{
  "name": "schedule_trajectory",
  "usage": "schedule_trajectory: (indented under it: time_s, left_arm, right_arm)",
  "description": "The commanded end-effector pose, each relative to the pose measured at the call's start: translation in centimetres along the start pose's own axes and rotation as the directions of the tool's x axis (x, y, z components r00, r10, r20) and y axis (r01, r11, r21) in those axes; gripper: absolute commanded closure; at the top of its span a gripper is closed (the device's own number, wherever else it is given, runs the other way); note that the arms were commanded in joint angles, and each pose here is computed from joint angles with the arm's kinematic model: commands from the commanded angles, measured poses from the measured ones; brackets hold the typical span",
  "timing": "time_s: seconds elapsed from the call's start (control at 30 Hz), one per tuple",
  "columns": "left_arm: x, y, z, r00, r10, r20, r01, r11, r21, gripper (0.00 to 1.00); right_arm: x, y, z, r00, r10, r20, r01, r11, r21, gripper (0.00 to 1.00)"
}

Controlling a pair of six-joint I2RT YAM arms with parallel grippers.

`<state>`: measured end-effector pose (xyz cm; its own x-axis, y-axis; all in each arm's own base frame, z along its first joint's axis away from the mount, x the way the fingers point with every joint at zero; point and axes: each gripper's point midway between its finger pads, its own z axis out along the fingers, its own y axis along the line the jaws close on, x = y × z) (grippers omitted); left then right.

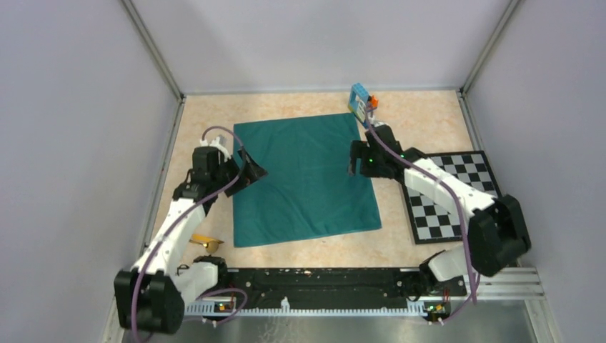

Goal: Fold the napkin into a case and place the utensils inside
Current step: Flatten out the crumpled napkin at the center of the board.

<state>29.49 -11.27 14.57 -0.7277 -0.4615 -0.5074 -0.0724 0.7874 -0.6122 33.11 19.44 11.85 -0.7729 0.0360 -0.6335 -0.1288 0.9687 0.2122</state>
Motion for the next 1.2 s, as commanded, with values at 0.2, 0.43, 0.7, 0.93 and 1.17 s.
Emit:
schedule_trajectory:
  time_s: [0.2, 0.43, 0.7, 0.93, 1.17]
  left_arm:
    - [7.6, 5.2, -4.7, 0.922, -0.387, 0.015, 0.378, 0.891, -0.252, 0.01]
    - [8.7, 6.3, -6.0, 0.905, -0.425, -0.001, 0.395, 0.842, -0.367, 0.01]
    - [9.3, 6.8, -6.7, 0.888, -0.459, 0.025, 0.433, 0.815, -0.386, 0.01]
    - [10.1, 7.3, -6.9, 0.872, -0.489, 0.022, 0.452, 0.787, -0.419, 0.01]
    - [10.6, 7.4, -7.0, 0.867, -0.498, 0.000, 0.446, 0.777, -0.445, 0.01]
  right_arm:
    - [15.2, -6.8, -4.0, 0.741, 0.581, -0.338, -0.428, 0.796, 0.428, 0.36]
    - [16.8, -8.4, -4.1, 0.716, 0.624, -0.312, -0.407, 0.737, 0.539, 0.40]
    - [17.1, -7.7, -3.7, 0.690, 0.664, -0.287, -0.426, 0.693, 0.582, 0.45]
    - [17.2, -6.9, -2.8, 0.690, 0.662, -0.294, -0.395, 0.684, 0.613, 0.45]
    - [18.0, -6.6, -2.3, 0.665, 0.685, -0.298, -0.399, 0.663, 0.634, 0.53]
